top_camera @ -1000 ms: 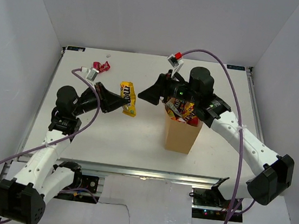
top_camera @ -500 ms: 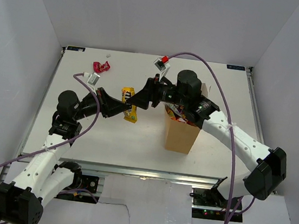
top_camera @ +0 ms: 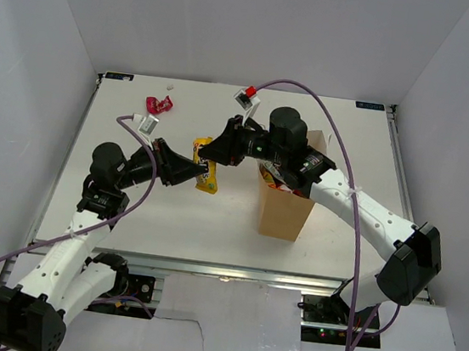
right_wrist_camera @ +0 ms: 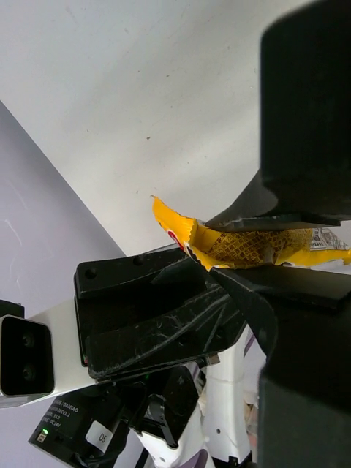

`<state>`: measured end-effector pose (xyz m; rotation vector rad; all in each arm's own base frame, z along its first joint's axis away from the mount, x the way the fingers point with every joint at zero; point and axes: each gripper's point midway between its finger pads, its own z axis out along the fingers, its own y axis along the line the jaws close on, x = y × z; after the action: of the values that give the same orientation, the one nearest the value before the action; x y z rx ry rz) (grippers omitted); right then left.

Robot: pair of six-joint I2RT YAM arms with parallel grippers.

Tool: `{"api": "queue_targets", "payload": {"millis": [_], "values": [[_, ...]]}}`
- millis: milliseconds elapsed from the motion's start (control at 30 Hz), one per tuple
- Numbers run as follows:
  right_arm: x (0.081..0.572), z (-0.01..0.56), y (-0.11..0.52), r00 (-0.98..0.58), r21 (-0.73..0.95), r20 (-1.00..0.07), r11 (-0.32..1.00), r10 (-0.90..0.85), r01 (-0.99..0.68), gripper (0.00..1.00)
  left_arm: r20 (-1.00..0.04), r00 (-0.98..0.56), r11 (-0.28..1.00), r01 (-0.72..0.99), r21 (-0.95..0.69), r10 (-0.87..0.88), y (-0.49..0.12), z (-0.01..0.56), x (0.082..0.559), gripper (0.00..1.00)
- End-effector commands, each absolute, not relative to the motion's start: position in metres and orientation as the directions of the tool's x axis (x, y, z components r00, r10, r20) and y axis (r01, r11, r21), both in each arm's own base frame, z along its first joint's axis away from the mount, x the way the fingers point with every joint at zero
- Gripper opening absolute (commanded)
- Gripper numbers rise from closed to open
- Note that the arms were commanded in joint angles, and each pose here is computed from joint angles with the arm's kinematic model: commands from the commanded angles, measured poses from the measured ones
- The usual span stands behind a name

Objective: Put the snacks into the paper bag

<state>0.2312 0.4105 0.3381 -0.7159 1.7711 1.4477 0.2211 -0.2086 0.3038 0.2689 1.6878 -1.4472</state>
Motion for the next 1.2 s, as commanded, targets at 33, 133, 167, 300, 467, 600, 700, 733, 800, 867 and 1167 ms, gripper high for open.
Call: {"api": "queue_targets", "payload": {"millis": [33, 133, 167, 300, 467, 600, 700, 733, 800, 867, 1167], "values": [[0.232, 0.381, 0.410, -0.479, 0.490, -0.872, 0.161, 0.105, -0.857, 0.21, -0.756, -0.542, 0.286, 0.708, -0.646, -0.368, -0.208, 0.324, 0.214, 0.44], [0.234, 0.390, 0.404, -0.441, 0.455, -0.890, 0.162, 0.116, -0.875, 0.16, -0.774, -0.503, 0.315, 0.717, -0.622, -0.384, -0.205, 0.327, 0.216, 0.62], [0.235, 0.395, 0.400, -0.413, 0.429, -0.902, 0.169, 0.122, -0.887, 0.15, -0.788, -0.477, 0.337, 0.722, -0.604, -0.390, -0.202, 0.328, 0.217, 0.73], [0.246, 0.420, 0.381, -0.297, 0.324, -0.942, 0.198, 0.153, -0.925, 0.12, -0.813, -0.415, 0.425, 0.702, -0.572, -0.408, -0.192, 0.330, 0.224, 0.97], [0.258, 0.460, 0.343, -0.155, 0.203, -0.968, 0.248, 0.197, -0.947, 0.08, -0.829, -0.359, 0.606, 0.567, -0.558, -0.428, -0.166, 0.333, 0.244, 0.98], [0.270, 0.486, 0.294, -0.042, 0.124, -0.975, 0.376, 0.219, -0.918, 0.08, -0.799, -0.342, 0.807, 0.159, -0.568, -0.495, -0.111, 0.300, 0.291, 0.98], [0.283, 0.491, 0.259, 0.044, 0.062, -0.979, 0.497, 0.200, -0.866, 0.08, -0.797, -0.375, 0.863, -0.017, -0.506, -0.474, -0.089, 0.275, 0.321, 0.98], [0.287, 0.487, 0.250, 0.054, 0.051, -0.982, 0.530, 0.181, -0.846, 0.08, -0.780, -0.403, 0.860, -0.037, -0.508, -0.478, -0.090, 0.268, 0.327, 0.98], [0.295, 0.470, 0.232, 0.081, 0.011, -0.989, 0.610, 0.123, -0.792, 0.09, -0.755, -0.437, 0.849, -0.036, -0.527, -0.488, -0.093, 0.266, 0.342, 0.96], [0.299, 0.456, 0.220, 0.084, -0.007, -0.993, 0.660, 0.085, -0.751, 0.09, -0.690, -0.509, 0.825, -0.074, -0.560, -0.515, -0.094, 0.241, 0.362, 0.95], [0.307, 0.387, 0.205, 0.077, -0.115, -0.993, 0.703, -0.086, -0.702, 0.24, -0.492, -0.520, 0.700, -0.355, -0.620, -0.698, -0.031, 0.168, 0.444, 0.98]]}}
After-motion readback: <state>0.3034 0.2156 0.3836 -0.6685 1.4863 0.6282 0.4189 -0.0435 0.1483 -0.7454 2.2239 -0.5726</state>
